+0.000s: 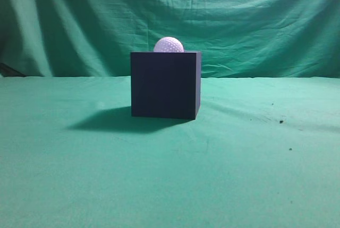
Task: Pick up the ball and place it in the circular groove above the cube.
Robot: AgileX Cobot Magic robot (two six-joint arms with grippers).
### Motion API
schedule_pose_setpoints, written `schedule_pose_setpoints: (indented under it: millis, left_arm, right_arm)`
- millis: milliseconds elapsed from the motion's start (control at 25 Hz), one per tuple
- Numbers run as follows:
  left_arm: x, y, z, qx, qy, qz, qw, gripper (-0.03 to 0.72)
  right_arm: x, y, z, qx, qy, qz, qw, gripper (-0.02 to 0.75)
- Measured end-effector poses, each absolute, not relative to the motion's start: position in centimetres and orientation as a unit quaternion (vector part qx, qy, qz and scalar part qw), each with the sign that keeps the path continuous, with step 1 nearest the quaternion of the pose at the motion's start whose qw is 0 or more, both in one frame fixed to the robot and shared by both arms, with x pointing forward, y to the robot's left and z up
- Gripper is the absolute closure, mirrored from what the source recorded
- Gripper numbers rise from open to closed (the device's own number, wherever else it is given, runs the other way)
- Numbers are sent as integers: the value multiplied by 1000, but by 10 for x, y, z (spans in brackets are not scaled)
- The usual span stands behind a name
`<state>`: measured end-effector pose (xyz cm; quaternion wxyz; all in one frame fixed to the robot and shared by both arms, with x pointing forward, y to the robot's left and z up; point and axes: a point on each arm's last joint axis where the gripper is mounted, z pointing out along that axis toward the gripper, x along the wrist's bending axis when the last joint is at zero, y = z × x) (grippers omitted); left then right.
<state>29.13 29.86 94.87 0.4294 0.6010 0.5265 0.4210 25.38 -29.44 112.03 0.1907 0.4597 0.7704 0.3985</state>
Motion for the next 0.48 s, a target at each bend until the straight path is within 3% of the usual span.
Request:
schedule_pose_setpoints:
  millis: [240, 480]
  left_arm:
    - [291, 299, 949, 601, 526, 421, 429, 688]
    - [291, 299, 949, 601, 526, 421, 429, 688]
  right_arm:
    - [270, -284, 1110, 432, 732, 458, 262, 689]
    - [280, -287, 1068, 456, 643, 499, 360, 689]
